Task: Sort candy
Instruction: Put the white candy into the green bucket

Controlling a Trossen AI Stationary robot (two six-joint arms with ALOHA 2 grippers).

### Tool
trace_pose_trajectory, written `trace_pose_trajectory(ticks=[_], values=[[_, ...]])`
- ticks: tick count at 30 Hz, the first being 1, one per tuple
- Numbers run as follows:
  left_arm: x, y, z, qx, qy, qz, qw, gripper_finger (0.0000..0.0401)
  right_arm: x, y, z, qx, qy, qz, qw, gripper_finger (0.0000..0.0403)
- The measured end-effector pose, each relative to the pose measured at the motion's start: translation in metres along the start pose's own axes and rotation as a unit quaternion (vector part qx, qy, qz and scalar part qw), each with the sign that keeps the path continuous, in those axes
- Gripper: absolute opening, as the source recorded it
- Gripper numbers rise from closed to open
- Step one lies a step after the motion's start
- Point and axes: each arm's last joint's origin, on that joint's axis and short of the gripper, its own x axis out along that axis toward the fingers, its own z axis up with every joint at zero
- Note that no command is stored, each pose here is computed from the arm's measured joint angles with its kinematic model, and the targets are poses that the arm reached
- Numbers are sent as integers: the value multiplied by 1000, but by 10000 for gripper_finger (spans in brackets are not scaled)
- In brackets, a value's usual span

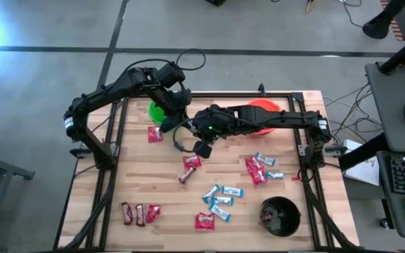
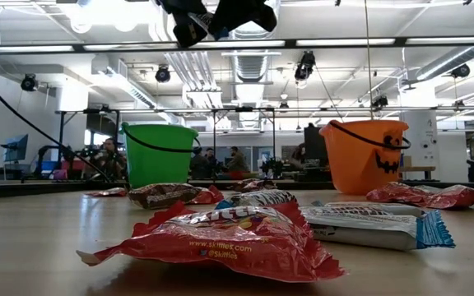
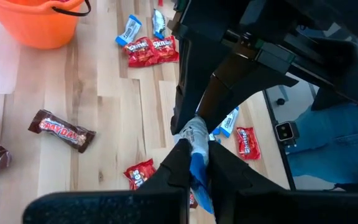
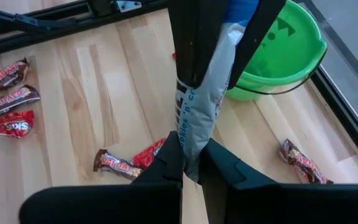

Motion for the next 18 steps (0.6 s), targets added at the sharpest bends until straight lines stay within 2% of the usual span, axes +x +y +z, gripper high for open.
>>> trace_pose_trajectory(ticks=[6,10,18], values=[[0,0,0,0,0,0,1000,7,0,0,1,5,-3,1,1000,40],[0,0,0,0,0,-1,1000,7,-4,0,3,-11,-7,2,1000,76],[0,0,0,7,2,0,1000,7,-14,0,11,-9,-24,4,1000,142]])
